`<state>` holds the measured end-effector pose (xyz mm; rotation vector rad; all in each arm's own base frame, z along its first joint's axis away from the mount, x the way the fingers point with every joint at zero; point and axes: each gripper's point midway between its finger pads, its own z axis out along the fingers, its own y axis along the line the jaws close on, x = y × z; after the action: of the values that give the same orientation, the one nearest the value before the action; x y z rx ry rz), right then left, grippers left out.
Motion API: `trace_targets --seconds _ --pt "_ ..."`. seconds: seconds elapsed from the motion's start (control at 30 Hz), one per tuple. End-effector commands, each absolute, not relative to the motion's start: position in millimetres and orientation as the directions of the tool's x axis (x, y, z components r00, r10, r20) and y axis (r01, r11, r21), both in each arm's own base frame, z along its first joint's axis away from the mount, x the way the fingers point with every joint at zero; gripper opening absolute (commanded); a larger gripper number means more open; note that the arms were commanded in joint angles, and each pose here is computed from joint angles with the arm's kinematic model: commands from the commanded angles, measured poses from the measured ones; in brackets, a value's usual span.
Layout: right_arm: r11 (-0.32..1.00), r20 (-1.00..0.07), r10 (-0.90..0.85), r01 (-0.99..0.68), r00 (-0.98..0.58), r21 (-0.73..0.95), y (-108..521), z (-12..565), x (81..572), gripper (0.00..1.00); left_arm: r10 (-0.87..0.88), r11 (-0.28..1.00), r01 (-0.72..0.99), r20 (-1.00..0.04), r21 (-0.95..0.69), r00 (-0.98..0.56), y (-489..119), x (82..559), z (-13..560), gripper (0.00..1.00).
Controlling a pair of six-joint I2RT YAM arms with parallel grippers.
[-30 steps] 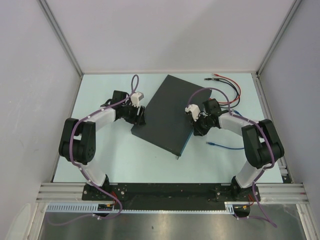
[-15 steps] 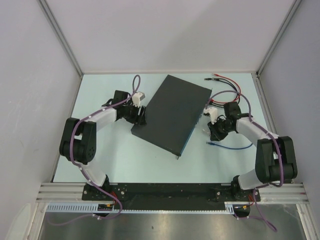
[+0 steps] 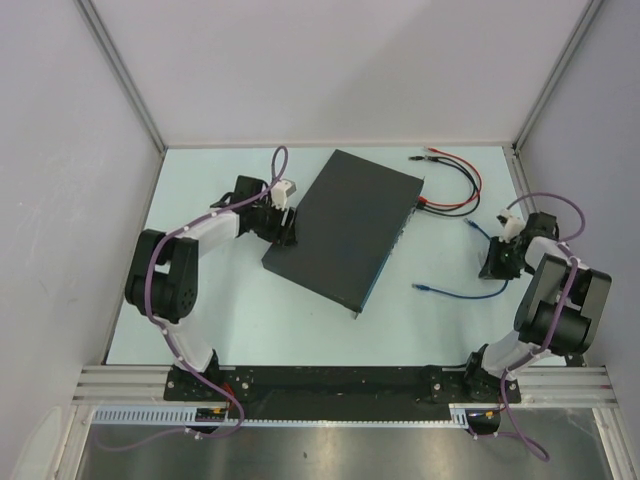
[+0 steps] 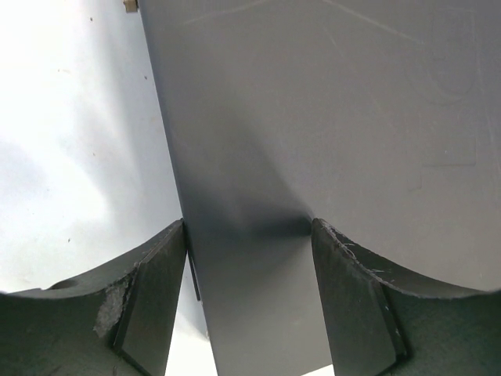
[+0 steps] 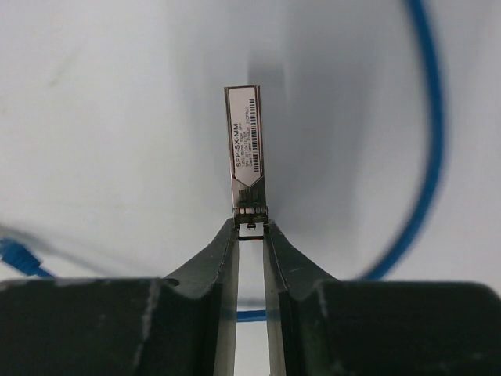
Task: Pull the plug from the switch port
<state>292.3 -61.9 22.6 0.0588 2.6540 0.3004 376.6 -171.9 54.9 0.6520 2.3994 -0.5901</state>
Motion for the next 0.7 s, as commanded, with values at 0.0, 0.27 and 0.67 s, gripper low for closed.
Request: trace_targets --seconds 0.0,0.27,0.67 --pt "0.98 -0.511 0.18 0.106 -0.841 0.17 -99 34 315 0.01 0.297 0.681 0.655 -0.694 -0.327 -0.655 -220 380 83 0.68" --pt "0.987 -0.553 0.111 0.028 -0.826 0.155 -74 53 328 0.8 0.294 0.679 0.654 -0.692 -0.333 -0.659 -221 379 85 0.68" --pt "0.841 -0.632 0.277 -0.135 -0.724 0.523 35 128 379 1.0 0.341 0.663 0.699 -0.723 -0.268 -0.601 -219 388 113 0.68"
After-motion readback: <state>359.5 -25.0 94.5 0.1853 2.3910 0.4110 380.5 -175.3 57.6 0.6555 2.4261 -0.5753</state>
